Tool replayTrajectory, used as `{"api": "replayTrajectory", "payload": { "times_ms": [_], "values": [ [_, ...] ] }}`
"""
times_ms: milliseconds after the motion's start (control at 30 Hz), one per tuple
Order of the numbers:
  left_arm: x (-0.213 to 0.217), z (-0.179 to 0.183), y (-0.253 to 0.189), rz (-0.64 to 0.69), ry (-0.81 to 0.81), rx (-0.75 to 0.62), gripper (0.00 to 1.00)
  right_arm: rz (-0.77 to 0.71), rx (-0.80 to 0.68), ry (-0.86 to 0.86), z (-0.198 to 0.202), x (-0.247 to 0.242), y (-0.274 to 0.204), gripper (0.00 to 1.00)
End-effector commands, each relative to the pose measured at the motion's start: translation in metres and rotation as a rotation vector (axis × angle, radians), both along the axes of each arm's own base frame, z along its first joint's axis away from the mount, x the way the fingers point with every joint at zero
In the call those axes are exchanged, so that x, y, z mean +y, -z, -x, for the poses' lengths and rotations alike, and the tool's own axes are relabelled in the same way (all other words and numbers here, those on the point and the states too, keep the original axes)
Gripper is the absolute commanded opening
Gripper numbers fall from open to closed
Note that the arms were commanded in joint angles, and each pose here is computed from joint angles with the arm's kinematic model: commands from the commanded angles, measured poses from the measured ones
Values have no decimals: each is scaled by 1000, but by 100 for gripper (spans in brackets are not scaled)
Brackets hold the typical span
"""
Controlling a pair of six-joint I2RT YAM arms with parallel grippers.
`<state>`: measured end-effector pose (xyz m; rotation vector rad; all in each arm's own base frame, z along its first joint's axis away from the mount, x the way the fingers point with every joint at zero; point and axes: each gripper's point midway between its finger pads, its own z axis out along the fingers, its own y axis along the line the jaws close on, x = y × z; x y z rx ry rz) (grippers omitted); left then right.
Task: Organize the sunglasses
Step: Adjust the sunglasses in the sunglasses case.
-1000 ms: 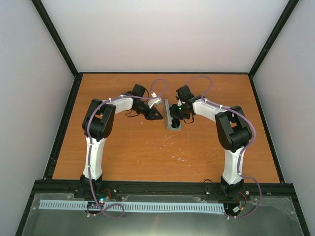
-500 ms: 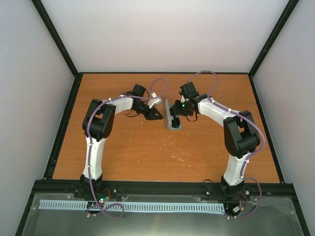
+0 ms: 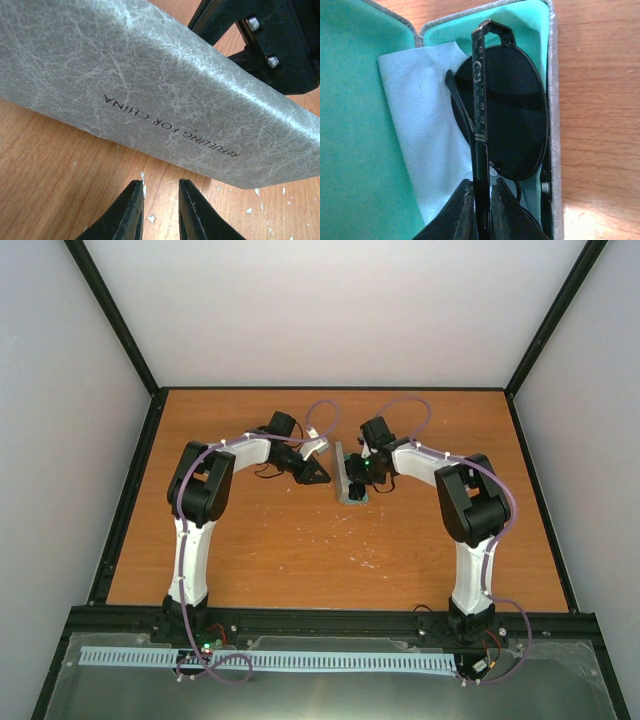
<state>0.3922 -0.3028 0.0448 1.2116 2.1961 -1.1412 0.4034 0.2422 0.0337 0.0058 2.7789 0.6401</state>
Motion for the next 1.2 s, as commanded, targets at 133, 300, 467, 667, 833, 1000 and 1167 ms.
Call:
{"api": "replayTrajectory", "payload": {
  "times_ms": [133, 300, 467, 667, 833, 1000, 1167],
  "values": [
    [-5, 3, -2, 2, 10, 5, 22, -38, -96, -3, -1, 0, -43, 16],
    [-5, 3, -3, 1, 10, 3, 22, -47, -164, 12, -2, -4, -78, 19],
    [-5, 3, -5, 5, 12, 1, 22, 6, -143, 26, 1, -13, -69, 7],
    [-4, 5, -3, 3, 12, 0, 22, 68, -48, 30, 15, -23, -27, 3],
    [-4, 6, -2, 3, 12, 0, 22, 79, -8, 30, 26, -26, -7, 3],
    [-5, 5, -5, 9, 12, -2, 22, 91, 19, 26, 32, -27, 6, 3],
    [-5, 5, -4, 11, 12, 2, 22, 82, 38, 4, 39, -17, 14, 3]
  ]
}}
